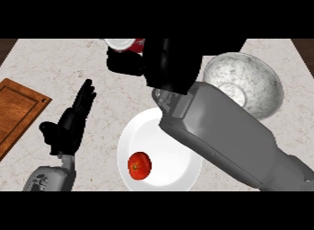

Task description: Pick the can from the plate and place it in the bowl

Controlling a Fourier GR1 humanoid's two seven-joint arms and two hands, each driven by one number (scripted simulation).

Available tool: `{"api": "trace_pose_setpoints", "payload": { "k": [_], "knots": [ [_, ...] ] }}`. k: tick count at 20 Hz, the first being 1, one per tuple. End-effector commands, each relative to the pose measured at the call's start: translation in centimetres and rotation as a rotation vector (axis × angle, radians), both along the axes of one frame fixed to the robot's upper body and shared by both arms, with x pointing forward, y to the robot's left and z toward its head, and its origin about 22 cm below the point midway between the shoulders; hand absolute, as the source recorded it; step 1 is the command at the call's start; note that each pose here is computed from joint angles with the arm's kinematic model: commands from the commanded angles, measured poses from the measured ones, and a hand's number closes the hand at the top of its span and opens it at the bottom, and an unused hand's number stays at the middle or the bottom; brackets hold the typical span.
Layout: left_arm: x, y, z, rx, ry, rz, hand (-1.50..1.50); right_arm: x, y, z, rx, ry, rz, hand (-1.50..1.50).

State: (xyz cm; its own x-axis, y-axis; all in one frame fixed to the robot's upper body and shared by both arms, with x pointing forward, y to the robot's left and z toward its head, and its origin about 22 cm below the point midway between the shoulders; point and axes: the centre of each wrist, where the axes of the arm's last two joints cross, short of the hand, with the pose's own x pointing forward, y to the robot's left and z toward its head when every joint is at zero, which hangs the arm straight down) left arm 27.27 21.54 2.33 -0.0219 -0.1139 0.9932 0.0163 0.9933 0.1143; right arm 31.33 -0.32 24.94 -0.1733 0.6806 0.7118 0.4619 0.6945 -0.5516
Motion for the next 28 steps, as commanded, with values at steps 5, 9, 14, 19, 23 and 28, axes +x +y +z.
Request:
{"api": "trace_pose_setpoints", "payload": {
  "k": [5,9,14,19,23,28],
  "knots": [
    [-0.9,0.4,0.5,-0.002,-0.012,-0.008,0.00,4.6,-6.3,1.3,-0.127,0.170,-0.246,1.50],
    [1.2,-0.4,1.0,-0.001,-0.003,0.002,0.00,6.4,-8.4,-2.5,-0.294,0.233,-0.294,1.50],
    [0.3,0.5,-0.2,-0.013,-0.007,-0.016,0.00,8.6,-12.7,-3.6,-0.291,0.254,-0.357,1.50],
    [0.0,-1.6,-0.3,0.005,0.004,-0.006,0.00,8.7,-17.1,-8.2,-0.319,0.290,-0.397,1.50],
    [0.3,-0.5,0.2,0.004,-0.025,-0.016,0.00,8.2,-20.3,-12.2,-0.318,0.324,-0.412,1.50],
    [-1.2,-0.2,-0.1,0.001,-0.010,-0.005,0.00,8.3,-23.4,-13.8,-0.245,0.453,-0.338,1.50]
  ]
}}
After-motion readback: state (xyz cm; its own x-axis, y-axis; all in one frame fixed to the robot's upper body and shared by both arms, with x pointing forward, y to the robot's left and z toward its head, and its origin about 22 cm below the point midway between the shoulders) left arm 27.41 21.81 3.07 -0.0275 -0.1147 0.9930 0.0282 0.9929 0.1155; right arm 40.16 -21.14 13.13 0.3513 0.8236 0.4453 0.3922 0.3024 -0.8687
